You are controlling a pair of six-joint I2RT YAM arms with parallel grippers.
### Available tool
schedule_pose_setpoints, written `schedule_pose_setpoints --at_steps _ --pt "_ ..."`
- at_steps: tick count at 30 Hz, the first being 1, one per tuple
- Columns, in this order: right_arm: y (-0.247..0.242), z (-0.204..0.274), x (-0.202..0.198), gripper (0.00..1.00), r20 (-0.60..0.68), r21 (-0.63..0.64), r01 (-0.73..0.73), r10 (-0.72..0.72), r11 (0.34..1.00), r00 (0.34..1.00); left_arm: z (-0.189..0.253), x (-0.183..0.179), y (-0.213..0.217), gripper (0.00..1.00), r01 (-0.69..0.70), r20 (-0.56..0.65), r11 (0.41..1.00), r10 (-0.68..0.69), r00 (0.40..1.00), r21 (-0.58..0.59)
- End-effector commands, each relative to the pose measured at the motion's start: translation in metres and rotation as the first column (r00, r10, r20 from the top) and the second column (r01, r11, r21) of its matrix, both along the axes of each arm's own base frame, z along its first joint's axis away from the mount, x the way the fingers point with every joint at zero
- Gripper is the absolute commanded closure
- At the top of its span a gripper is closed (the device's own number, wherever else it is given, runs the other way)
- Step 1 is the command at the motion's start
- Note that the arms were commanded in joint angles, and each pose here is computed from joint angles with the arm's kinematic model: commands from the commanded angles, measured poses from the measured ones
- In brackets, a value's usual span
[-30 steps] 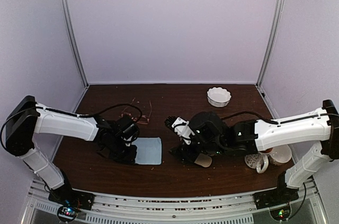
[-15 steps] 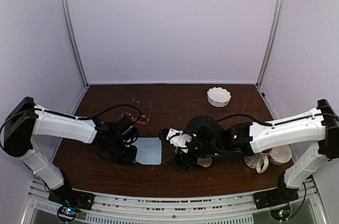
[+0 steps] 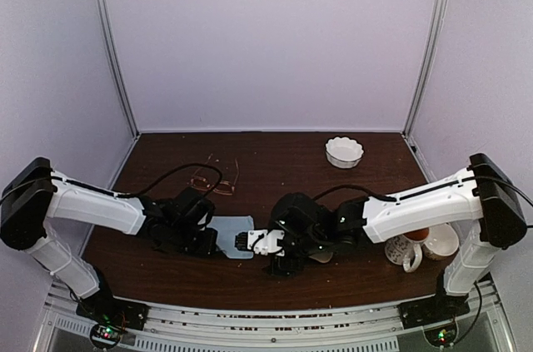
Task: Organize the sunglasses
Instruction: Pick up the corner of the glasses cleaning cloth at the center of the board, then pass from the left arm to the right
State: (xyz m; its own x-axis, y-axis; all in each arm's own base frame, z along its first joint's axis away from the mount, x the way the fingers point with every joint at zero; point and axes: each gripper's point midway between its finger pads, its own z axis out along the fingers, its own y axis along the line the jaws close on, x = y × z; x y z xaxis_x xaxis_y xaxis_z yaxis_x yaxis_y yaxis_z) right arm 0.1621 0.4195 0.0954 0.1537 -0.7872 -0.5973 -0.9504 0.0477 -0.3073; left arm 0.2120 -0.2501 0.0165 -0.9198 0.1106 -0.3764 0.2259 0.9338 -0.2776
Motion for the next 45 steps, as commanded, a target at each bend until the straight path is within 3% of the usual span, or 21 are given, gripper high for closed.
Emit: schedule_pose_setpoints --at_steps 1,7,16,45 --pt "0.012 0.001 0.005 0.24 0.053 -0.035 -0.051 0.053 0.998 0.997 -0.013 -0.006 0.003 1.0 0.038 0.001 0.999 -0.038 0.999 0.009" --pt "0.025 -0.016 0.013 0.38 0.073 -0.077 -0.053 0.059 0.996 0.996 -0.012 -0.006 0.003 1.0 0.044 0.022 0.999 -0.043 0.999 -0.029" --pt "0.035 -0.043 0.019 0.49 0.073 -0.154 -0.085 0.097 0.984 0.993 -0.012 -0.006 0.004 1.0 0.042 0.026 0.996 -0.04 0.999 -0.074" --pt "0.019 -0.095 0.057 0.76 0.149 -0.34 0.004 0.049 0.94 0.988 -0.014 -0.004 0.005 1.0 0.035 0.027 0.993 -0.032 0.999 -0.114"
